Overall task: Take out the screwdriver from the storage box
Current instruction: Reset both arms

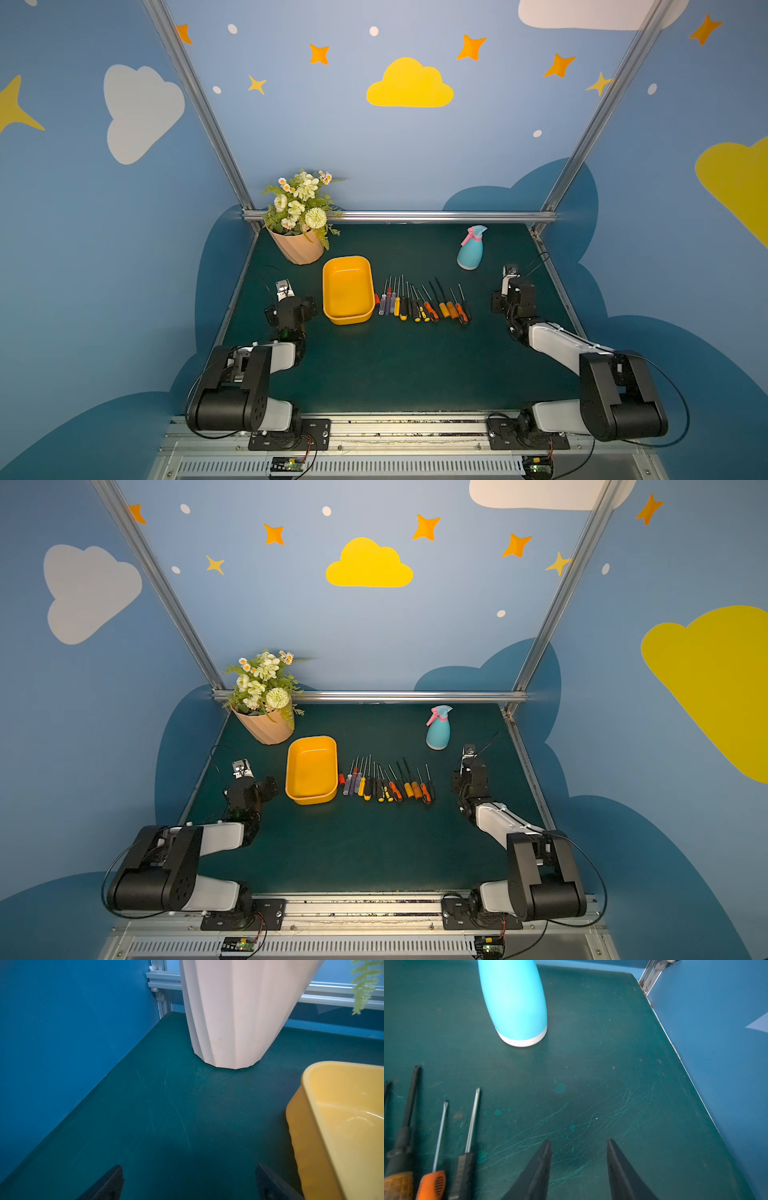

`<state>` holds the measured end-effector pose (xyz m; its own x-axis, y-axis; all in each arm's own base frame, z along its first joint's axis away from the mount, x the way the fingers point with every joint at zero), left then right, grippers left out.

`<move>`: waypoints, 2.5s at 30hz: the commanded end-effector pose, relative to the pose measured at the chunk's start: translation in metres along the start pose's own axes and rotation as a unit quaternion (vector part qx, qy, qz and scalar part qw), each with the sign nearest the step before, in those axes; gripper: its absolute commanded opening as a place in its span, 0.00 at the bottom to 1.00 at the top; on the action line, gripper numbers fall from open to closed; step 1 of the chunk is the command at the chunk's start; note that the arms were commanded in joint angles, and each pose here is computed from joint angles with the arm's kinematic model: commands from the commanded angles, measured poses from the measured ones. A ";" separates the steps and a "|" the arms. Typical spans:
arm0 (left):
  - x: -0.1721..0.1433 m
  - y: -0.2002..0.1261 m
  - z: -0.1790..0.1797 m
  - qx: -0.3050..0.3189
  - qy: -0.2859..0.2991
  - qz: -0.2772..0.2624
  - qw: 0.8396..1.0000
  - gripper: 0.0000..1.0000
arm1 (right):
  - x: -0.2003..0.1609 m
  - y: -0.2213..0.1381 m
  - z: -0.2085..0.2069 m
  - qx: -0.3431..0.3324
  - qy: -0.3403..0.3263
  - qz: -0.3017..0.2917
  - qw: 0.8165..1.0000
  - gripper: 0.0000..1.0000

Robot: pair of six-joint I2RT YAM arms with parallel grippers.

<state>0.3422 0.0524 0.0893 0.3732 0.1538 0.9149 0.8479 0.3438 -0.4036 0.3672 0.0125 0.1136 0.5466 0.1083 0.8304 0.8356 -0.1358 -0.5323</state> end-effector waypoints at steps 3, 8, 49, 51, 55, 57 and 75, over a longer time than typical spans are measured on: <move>0.022 0.003 -0.006 -0.021 -0.022 -0.028 0.999 1.00 | -0.002 0.014 -0.003 0.008 0.027 -0.032 0.999 0.47; 0.022 0.003 -0.011 -0.035 -0.017 -0.027 0.999 1.00 | -0.006 0.014 -0.001 0.023 0.028 -0.041 0.998 0.50; 0.008 0.012 -0.042 -0.124 0.034 -0.013 0.992 1.00 | -0.011 0.016 0.002 0.040 0.027 -0.047 0.998 0.95; 0.007 0.012 -0.041 -0.123 0.033 -0.013 0.992 1.00 | -0.012 0.016 0.002 0.040 0.027 -0.046 0.998 0.95; 0.008 0.012 -0.041 -0.123 0.033 -0.014 0.992 1.00 | -0.010 0.016 0.002 0.040 0.027 -0.048 0.998 0.95; 0.007 0.012 -0.043 -0.127 0.036 -0.012 0.991 1.00 | -0.011 0.016 0.002 0.040 0.027 -0.047 0.998 0.95; 0.007 0.013 -0.043 -0.126 0.037 -0.010 0.991 1.00 | -0.010 0.016 0.002 0.041 0.027 -0.048 0.998 0.95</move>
<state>0.3694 0.0203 0.0876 0.3705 0.0928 0.9242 0.9181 0.1145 -0.3796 0.3733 0.0117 0.0954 0.4756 0.0636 0.8774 0.8796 -0.0506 -0.4731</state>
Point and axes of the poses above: each gripper's point midway between its finger pads, its own y axis out along the fingers, its own z axis along the line the jaws close on, x = y × z, the point moved 2 cm from there along -y, back along the fingers, and after that the axes turned 1 degree about -y, right-handed, at the moved point
